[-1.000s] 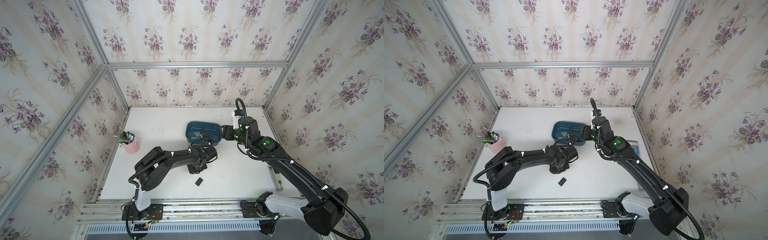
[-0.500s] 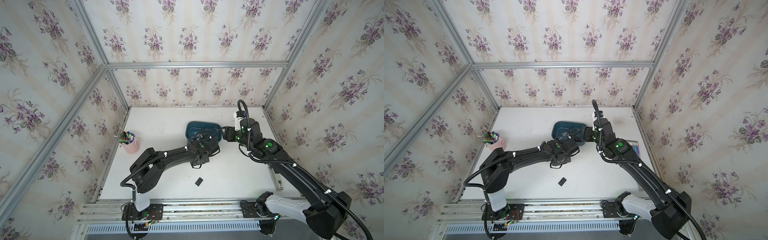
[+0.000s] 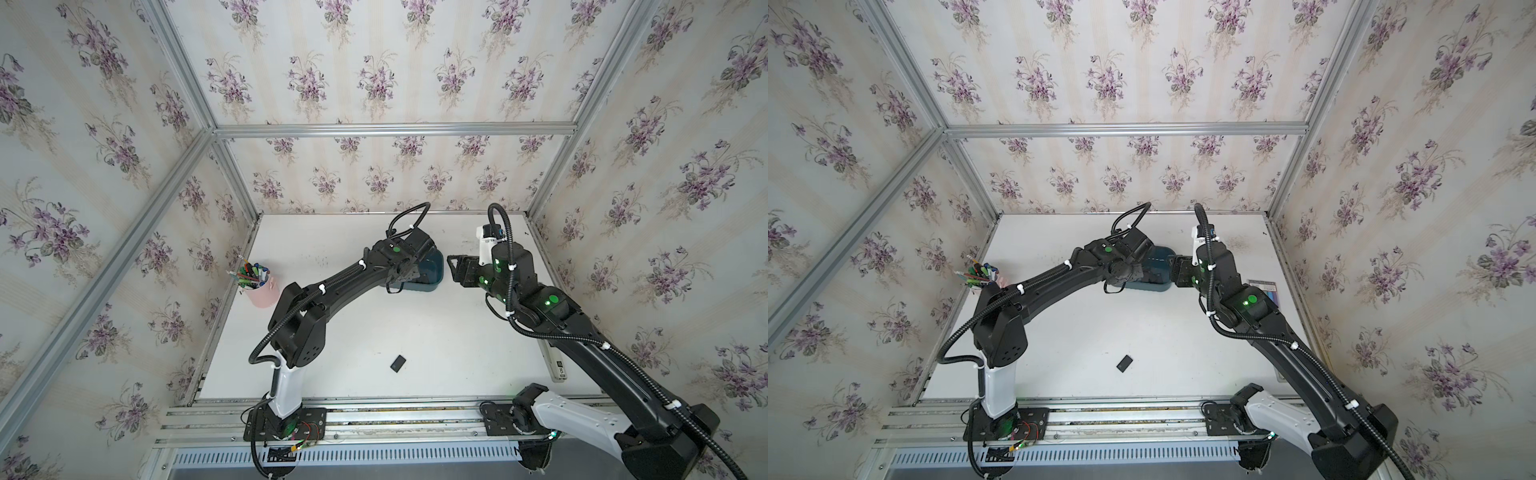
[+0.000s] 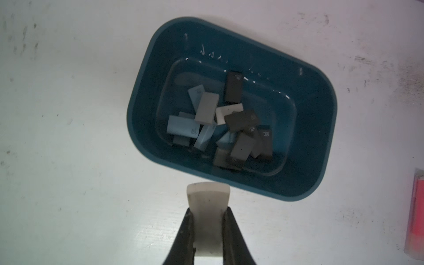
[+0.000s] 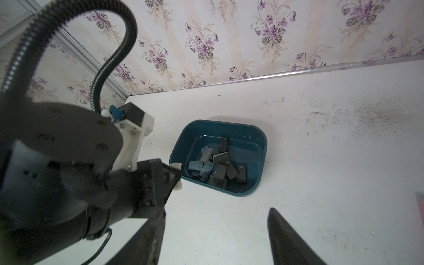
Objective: Put the eraser in the storage box
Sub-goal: Place the eraser in the storage box.
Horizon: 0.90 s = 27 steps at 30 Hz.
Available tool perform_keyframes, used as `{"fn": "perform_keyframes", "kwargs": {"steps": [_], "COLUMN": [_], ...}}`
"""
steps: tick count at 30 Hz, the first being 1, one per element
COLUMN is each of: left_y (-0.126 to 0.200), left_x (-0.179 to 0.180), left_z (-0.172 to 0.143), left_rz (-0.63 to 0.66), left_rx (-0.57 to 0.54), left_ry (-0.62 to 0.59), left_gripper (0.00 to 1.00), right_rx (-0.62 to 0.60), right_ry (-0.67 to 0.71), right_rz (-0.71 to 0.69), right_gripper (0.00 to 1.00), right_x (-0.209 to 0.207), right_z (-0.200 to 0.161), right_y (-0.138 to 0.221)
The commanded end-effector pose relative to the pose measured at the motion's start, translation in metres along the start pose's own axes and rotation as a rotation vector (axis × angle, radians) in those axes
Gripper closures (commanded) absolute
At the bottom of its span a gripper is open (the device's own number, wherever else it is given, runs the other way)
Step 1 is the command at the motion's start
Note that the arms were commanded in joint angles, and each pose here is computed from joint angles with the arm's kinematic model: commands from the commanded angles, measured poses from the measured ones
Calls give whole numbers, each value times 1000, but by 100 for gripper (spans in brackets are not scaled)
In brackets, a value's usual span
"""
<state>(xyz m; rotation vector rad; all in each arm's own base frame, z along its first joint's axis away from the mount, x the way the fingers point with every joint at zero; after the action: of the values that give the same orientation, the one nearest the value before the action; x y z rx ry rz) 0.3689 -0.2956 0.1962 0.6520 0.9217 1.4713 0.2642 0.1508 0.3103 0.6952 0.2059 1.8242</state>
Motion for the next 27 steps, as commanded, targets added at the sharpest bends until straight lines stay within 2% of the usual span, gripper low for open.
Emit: {"fn": "perform_keyframes", "kwargs": {"steps": [1, 4, 5, 6, 9, 10, 17, 19, 22, 27], "left_y": [-16, -40, -48, -56, -71, -73, -95, -97, -100, -100], "left_x": [1, -2, -3, -3, -7, -8, -8, -8, -7, -7], "left_z": [12, 20, 23, 25, 33, 35, 28, 25, 21, 20], "left_rz": [33, 53, 54, 61, 49, 49, 46, 46, 50, 48], "left_rx": [19, 37, 44, 52, 67, 60, 101, 112, 125, 130], "left_ry": [-64, -67, -69, -73, -79, -87, -82, -84, -86, -91], "left_gripper": [100, 100, 96, 88, 83, 78, 71, 60, 52, 24], "right_rx": [-4, -2, 1, 3, 9, 4, 9, 8, 8, 16], "right_ry": [-15, -17, -19, -22, -30, -32, -32, -33, -31, -31], "right_rz": [-5, 1, 6, 13, 31, 35, 39, 43, 47, 51], "right_gripper": [30, 30, 30, 30, 30, 30, 30, 30, 30, 30], "right_x": [-2, -3, -3, -2, -1, -1, -3, -2, -1, 0], "right_z": [-2, -5, -6, -6, -8, -8, -14, -14, -13, -14], "right_y": [4, 7, 8, 9, 12, 14, 14, 14, 14, 13]}}
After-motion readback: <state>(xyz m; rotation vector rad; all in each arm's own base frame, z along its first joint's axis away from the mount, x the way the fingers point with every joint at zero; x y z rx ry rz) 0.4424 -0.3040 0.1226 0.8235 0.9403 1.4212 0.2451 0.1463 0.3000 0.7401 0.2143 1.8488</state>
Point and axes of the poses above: each gripper's point midway between its finger pads, its own y axis back along the fingers, its own x axis along the line the jaws close on, z = x × y, the point moved 5 cm from there along y, back along the fingers, and after that the axes turned 2 degrees about -y, right-handed, at the moved point
